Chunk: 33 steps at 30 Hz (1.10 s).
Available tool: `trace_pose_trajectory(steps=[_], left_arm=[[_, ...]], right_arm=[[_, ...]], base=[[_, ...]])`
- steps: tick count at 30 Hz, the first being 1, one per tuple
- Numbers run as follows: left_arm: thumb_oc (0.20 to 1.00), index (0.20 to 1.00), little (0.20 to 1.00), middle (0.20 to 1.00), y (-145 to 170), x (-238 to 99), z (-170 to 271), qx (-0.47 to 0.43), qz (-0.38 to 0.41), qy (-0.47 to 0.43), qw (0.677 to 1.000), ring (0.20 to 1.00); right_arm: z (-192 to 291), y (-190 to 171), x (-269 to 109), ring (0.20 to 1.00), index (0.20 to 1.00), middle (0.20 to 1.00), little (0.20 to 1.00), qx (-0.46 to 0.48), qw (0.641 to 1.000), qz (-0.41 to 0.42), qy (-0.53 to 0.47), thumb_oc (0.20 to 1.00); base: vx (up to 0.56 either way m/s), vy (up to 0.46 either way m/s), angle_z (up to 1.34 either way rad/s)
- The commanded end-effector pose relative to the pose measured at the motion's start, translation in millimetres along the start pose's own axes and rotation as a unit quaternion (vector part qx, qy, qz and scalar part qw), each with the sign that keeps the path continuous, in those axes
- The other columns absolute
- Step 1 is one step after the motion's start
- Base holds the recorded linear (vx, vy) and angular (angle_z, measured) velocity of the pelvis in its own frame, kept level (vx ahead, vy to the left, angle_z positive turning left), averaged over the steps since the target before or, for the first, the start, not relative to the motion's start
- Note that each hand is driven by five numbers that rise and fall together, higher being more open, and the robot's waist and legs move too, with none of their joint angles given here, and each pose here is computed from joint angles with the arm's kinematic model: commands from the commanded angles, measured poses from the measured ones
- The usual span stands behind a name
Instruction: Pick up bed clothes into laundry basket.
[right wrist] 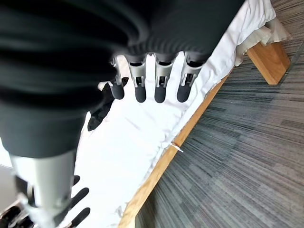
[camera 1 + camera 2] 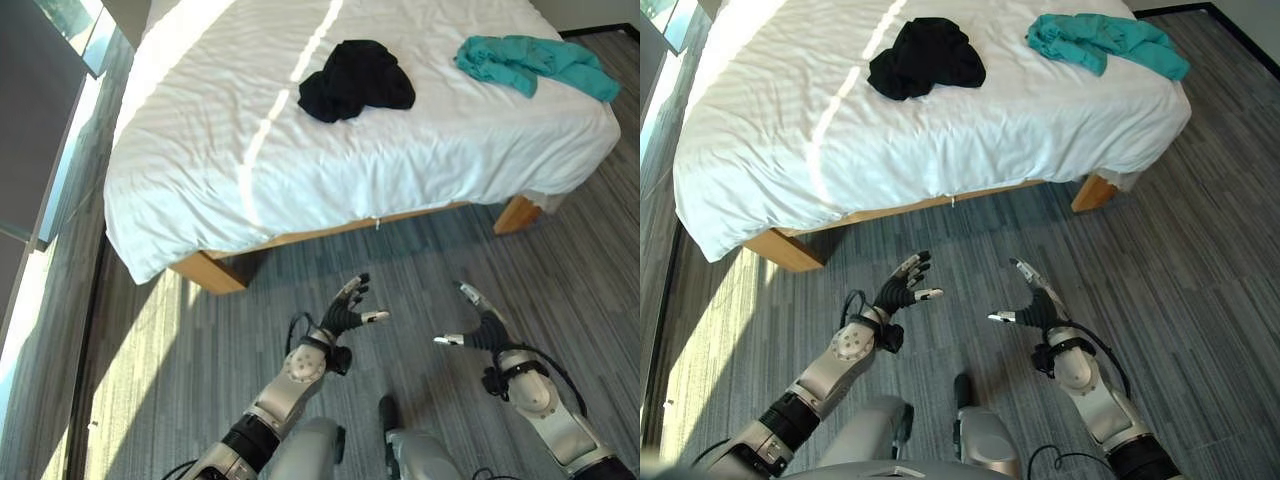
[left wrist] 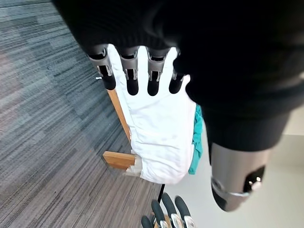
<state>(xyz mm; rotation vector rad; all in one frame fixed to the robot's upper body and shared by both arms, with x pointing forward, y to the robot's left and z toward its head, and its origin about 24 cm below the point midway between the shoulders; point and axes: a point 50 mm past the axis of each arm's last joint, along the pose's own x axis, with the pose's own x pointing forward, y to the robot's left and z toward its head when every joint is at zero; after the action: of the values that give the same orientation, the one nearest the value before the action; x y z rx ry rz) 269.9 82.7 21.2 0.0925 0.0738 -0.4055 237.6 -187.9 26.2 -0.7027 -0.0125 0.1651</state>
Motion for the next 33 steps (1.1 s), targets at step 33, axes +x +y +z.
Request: trace_pose_trajectory(steps=[33], left_arm=[[1.0,1.0,1.0,1.0,-29.6,19.1,36.1,-0.047,-0.068,-0.085,0.993,1.0]], right_arm=[[41.6,-299.6,-54.6,1.0,1.0,1.0,1.0,-0.354,0.781,-0.512,0.041,1.0]], base=[[0.31,-0.041,-0.04]])
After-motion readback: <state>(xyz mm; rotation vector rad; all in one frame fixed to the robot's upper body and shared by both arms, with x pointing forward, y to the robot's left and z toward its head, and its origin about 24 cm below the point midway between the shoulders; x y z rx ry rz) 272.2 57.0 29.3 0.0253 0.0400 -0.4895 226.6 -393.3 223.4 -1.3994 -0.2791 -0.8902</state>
